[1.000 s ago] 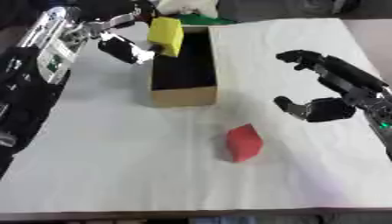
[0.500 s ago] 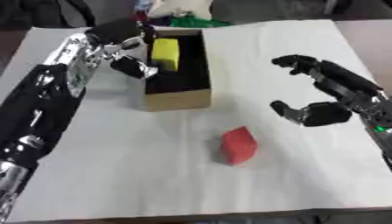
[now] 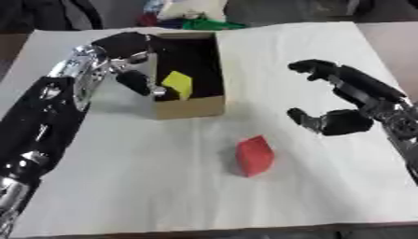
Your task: Pick up objects on the table and place them in the box.
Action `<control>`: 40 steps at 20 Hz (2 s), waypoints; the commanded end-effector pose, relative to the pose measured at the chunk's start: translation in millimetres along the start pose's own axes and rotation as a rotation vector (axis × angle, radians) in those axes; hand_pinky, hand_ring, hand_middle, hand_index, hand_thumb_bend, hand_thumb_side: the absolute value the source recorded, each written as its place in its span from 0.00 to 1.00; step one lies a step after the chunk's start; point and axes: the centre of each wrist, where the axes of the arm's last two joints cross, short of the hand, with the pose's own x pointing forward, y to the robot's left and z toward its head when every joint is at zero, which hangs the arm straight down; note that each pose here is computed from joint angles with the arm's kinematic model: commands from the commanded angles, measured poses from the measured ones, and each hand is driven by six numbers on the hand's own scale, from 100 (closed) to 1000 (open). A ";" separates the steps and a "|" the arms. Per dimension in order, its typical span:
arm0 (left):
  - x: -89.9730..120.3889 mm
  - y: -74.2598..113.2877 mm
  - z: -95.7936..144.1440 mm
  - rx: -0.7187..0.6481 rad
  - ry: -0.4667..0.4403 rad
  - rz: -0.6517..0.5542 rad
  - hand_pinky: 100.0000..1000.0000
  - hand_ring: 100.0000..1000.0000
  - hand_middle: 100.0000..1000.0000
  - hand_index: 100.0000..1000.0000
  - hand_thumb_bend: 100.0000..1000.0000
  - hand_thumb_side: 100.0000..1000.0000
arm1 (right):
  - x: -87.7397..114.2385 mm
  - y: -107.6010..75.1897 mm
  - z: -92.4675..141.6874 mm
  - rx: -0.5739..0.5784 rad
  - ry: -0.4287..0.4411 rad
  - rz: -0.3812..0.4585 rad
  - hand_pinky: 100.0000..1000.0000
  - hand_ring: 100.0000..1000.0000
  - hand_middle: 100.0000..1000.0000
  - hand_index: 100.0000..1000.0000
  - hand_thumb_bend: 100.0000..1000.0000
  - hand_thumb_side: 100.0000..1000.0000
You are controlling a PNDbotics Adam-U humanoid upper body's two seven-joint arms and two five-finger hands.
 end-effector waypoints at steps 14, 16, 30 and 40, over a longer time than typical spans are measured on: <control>-8.2 63.0 62.6 0.232 -0.044 -0.027 0.82 0.75 0.77 0.96 0.52 0.80 | -1.9 -9.8 -7.9 0.088 -0.023 0.055 0.84 0.93 0.92 1.00 0.26 0.53; -3.3 69.0 74.5 0.270 -0.066 -0.002 0.81 0.74 0.76 0.96 0.50 0.80 | -0.8 -10.0 -13.5 0.151 -0.044 0.080 0.85 0.93 0.92 1.00 0.30 0.52; 20.1 56.3 114.0 0.287 -0.115 0.153 0.79 0.72 0.74 0.96 0.40 0.85 | -3.9 0.7 -23.5 0.430 -0.110 0.180 0.86 0.94 0.93 1.00 0.37 0.53; 21.9 44.1 113.8 0.250 -0.120 0.207 0.78 0.72 0.74 0.97 0.37 0.88 | -7.8 18.4 -25.5 0.509 -0.130 0.144 0.85 0.93 0.93 1.00 0.36 0.53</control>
